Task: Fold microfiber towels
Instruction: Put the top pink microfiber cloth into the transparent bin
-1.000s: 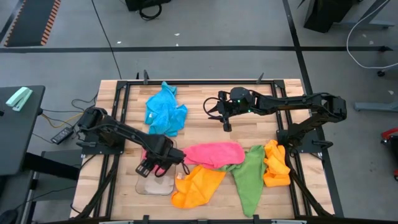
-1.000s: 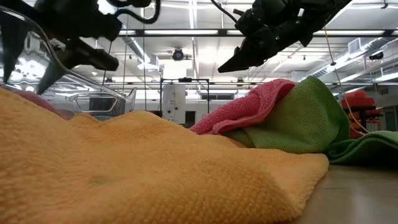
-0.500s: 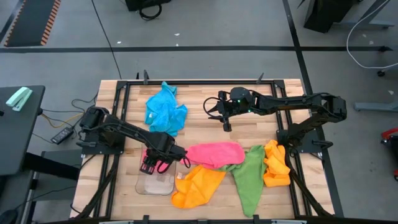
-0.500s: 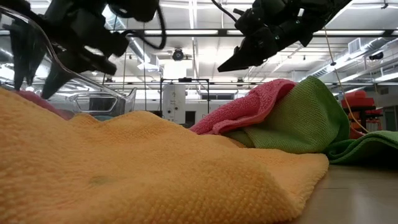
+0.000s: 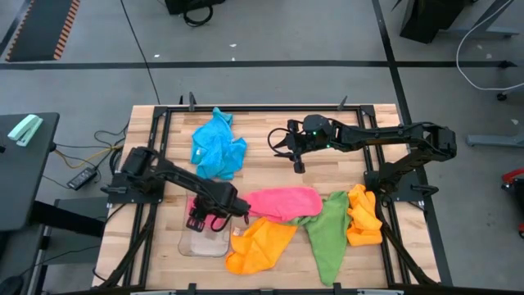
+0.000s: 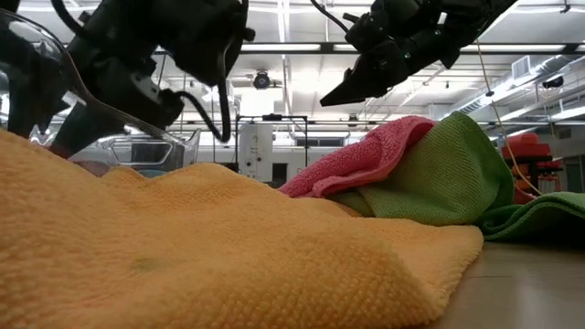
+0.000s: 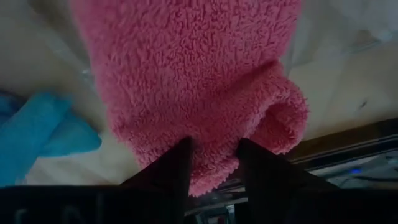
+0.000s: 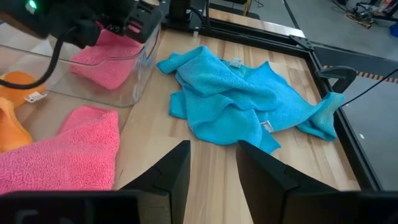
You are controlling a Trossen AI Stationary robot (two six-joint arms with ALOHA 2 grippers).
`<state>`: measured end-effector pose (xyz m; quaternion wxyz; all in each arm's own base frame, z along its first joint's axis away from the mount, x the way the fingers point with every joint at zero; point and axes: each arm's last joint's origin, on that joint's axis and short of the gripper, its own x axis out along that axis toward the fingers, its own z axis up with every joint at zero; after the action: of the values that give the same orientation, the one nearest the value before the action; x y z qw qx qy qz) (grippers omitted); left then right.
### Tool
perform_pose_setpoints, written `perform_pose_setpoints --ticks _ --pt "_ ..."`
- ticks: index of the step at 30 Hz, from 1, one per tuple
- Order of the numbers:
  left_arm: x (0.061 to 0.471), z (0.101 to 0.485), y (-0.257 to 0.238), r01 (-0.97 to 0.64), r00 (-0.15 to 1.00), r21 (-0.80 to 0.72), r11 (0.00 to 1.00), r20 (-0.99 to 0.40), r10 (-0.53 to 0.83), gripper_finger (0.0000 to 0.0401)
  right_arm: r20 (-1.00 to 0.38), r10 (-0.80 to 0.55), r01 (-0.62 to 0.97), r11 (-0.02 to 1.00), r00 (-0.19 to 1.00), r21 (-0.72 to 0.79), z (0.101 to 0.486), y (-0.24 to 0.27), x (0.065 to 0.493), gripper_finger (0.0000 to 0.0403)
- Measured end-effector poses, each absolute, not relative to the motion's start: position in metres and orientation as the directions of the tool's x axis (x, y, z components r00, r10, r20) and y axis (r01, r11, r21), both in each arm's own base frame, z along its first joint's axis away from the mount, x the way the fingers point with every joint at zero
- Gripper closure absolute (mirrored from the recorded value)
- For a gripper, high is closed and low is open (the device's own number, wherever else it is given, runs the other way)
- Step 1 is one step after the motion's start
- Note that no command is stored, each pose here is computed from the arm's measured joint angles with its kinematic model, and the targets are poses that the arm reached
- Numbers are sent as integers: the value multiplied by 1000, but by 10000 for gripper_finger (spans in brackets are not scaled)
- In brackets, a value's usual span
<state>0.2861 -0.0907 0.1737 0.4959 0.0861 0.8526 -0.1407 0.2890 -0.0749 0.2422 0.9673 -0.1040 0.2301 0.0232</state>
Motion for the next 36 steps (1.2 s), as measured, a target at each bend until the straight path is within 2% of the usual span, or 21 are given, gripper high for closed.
perform_pose_setpoints --ticks 4,16,23,26,31,36 --pt "288 166 -92 306 -494 -164 938 -869 9 268 -456 -2 -96 977 890 -191 242 -75 289 265" --pt "296 156 -99 294 -364 -99 951 -931 16 279 -462 -2 -100 976 887 -195 241 -75 288 265" --pt "287 167 -99 310 -472 -108 945 -880 54 291 -455 -3 -99 975 890 -198 242 -75 289 265" --pt "292 180 -97 301 -467 -108 948 -883 48 290 -454 -3 -98 975 891 -199 242 -75 289 265" --pt "305 207 -98 308 -343 -69 949 -938 43 284 -455 -3 -98 975 890 -198 242 -75 289 265" --pt "318 220 -99 202 -107 65 977 -990 88 269 -463 -10 -93 976 886 -199 241 -75 288 265"
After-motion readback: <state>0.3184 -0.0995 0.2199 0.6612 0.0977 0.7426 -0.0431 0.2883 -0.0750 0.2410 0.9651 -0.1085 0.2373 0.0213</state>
